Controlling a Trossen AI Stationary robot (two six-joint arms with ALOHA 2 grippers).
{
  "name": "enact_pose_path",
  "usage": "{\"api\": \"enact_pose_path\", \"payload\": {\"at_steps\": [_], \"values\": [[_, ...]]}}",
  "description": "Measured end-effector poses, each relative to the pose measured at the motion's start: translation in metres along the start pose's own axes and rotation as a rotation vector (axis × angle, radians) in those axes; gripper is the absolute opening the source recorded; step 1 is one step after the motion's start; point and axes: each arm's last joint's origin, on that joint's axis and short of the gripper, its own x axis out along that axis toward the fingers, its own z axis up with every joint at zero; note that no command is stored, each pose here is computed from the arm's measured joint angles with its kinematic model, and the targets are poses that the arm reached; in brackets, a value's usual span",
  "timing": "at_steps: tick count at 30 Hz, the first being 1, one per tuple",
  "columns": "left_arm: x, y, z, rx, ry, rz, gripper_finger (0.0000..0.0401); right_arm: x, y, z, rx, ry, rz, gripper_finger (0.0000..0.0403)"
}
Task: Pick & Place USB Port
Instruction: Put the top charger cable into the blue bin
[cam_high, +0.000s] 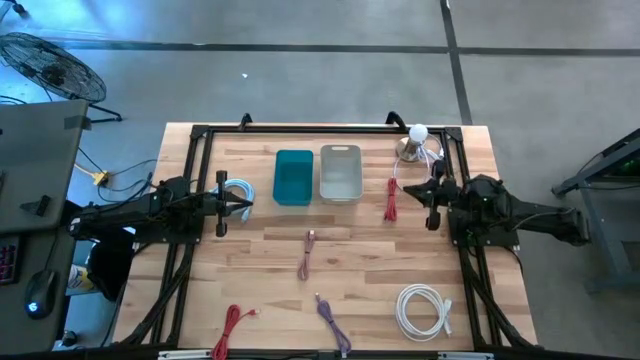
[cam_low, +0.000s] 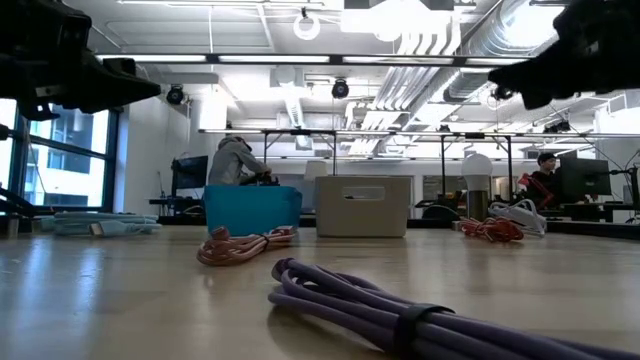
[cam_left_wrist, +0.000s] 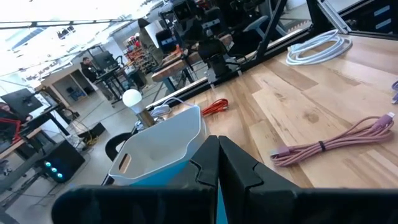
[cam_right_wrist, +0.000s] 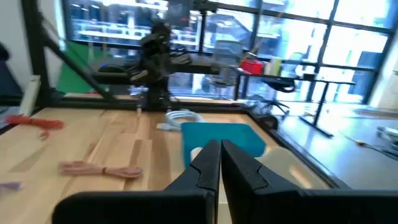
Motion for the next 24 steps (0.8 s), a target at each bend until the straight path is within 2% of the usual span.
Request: {"api": "enact_pose_path", "payload": {"at_steps": [6,13,18,24], "values": [[0.0,0.0,0.0,0.021,0.013,0.018,0.0,0.007,0.001,0.036,0.051,0.029,-0.054,0.004],[0.0,0.0,-0.001,0.042,0.017,0.018,0.0,0.036,0.008,0.071,-0.056,0.174,-0.025,0.0067],[0.0,0.0,-0.002,0.04,0.026,0.005,0.0,0.056,0.01,0.089,-0.082,0.271,-0.119,0.0085],[0.0,-0.001,-0.002,0.039,0.031,0.002,0.0,0.07,0.009,0.098,-0.017,0.52,-0.254,0.0117]]}}
